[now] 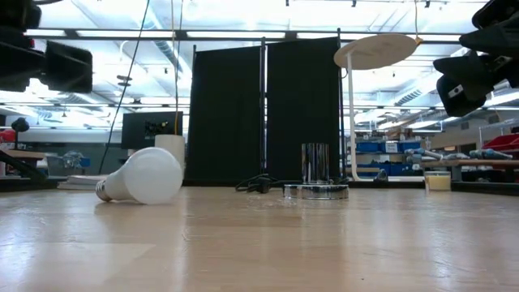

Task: Screw lightbulb
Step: Return to Home Position

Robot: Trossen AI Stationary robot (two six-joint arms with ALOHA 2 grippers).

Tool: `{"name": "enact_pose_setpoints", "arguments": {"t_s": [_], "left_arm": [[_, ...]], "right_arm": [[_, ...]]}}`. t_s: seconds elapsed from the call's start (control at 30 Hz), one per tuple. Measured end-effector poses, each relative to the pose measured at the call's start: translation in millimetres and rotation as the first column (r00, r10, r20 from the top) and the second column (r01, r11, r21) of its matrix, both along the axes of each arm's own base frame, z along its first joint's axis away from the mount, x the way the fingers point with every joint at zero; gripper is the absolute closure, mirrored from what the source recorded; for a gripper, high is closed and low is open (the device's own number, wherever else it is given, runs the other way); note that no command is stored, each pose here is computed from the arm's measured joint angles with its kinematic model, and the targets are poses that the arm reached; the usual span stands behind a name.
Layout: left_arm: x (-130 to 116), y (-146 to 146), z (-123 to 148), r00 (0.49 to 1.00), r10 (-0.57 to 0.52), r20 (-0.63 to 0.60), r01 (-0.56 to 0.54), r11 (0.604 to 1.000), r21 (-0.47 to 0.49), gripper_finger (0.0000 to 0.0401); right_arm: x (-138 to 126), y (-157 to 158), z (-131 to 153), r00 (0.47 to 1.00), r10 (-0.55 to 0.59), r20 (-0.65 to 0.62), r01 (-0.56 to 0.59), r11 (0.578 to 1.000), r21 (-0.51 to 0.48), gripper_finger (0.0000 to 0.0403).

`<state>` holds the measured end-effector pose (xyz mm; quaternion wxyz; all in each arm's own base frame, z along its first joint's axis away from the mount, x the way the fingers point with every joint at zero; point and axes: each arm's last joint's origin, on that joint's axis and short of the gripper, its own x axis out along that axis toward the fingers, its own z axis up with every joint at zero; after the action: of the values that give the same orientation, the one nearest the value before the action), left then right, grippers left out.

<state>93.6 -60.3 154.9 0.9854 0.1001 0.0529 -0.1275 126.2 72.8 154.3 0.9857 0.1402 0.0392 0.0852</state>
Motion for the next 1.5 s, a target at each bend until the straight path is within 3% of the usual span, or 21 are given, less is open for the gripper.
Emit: {"name": "enact_pose_setpoints", "arguments": {"t_s": [0.07,0.27,0.57,0.77,1.5], "left_arm": [[0,-1,0,0.999,-0.032,0.017,0.031,0.998,0.055,0.0187],[-2,-5,1,0.982,-0.185,0.025,0.181,0.978,0.101,0.0187],[-5,-2,7,0.979,-0.185,0.089,0.18,0.982,0.054,0.0187],[-9,1,6,0.984,-0.171,0.057,0.175,0.982,-0.067,0.0187],[-8,1,14,0.979,-0.164,0.124,0.177,0.979,-0.097,0.0187]], "right_arm": [[0,0,0,1.0,0.0,0.0,0.0,1.0,0.0,0.0235],[0,0,0,1.0,0.0,-0.001,0.0,1.0,0.0,0.0235],[0,0,0,1.0,0.0,0.0,0.0,1.0,0.0,0.0235],[0,0,0,1.0,0.0,-0.001,0.0,1.0,0.0,0.0235],[0,0,0,1.0,0.0,0.0,0.0,1.0,0.0,0.0235]]}}
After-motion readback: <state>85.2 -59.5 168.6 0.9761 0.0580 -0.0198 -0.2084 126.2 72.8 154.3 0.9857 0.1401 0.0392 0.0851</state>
